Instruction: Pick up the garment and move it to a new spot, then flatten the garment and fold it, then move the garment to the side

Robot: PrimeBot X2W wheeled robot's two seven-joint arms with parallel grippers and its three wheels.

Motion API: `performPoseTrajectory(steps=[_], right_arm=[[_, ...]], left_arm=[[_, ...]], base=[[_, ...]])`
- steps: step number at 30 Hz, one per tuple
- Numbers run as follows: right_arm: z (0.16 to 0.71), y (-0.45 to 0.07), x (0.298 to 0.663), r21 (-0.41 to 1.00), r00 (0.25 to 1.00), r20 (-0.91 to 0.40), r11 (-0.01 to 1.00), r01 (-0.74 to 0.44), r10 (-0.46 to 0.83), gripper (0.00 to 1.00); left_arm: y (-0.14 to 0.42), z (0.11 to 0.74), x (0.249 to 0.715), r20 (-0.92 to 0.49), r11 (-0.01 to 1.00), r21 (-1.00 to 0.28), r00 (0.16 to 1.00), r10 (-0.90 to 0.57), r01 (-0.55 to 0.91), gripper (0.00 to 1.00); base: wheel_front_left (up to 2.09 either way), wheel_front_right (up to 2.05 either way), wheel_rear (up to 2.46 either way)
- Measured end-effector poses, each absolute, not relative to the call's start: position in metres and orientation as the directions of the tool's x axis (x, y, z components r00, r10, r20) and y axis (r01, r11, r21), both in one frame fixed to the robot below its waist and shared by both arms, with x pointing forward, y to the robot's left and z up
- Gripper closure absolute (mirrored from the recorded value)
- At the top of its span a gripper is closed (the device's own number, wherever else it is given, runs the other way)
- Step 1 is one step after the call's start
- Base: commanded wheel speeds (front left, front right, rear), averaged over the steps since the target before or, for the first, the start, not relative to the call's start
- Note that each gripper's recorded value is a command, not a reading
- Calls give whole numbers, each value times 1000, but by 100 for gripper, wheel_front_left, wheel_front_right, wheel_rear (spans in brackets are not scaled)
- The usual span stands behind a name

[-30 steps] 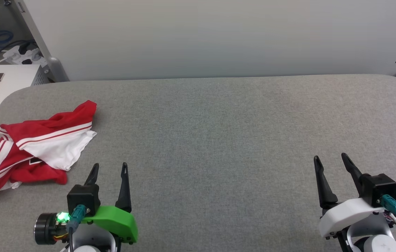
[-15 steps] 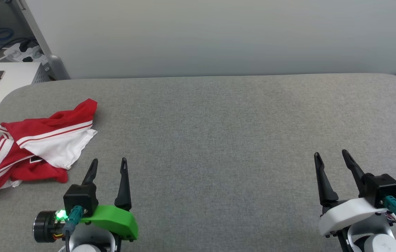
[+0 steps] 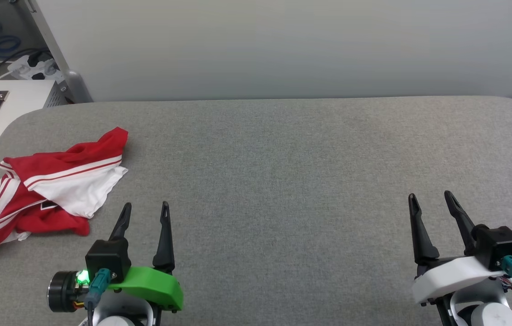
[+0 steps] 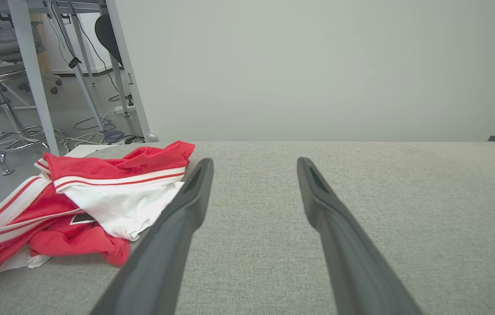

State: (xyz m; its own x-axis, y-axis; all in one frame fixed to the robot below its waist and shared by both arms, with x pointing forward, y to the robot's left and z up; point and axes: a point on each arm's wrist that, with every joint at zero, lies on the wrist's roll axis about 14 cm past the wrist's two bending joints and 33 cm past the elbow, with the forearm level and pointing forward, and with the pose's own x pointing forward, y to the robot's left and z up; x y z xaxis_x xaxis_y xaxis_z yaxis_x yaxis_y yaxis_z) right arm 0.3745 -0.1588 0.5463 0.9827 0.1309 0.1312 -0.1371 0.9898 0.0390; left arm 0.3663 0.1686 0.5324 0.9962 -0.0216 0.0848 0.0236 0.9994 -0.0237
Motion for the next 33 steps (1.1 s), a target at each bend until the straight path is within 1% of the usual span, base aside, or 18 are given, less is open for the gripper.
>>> performPoseTrajectory(steps=[6, 33], right_arm=[[539, -157, 374, 45, 984, 115, 989, -140, 134, 0], [532, -155, 377, 57, 982, 126, 988, -146, 138, 0]], left_arm=[[166, 527, 366, 76, 999, -27, 997, -28, 30, 0], [161, 520, 366, 84, 997, -68, 996, -38, 44, 0]], base=[[0, 0, 0], [0, 0, 0]])
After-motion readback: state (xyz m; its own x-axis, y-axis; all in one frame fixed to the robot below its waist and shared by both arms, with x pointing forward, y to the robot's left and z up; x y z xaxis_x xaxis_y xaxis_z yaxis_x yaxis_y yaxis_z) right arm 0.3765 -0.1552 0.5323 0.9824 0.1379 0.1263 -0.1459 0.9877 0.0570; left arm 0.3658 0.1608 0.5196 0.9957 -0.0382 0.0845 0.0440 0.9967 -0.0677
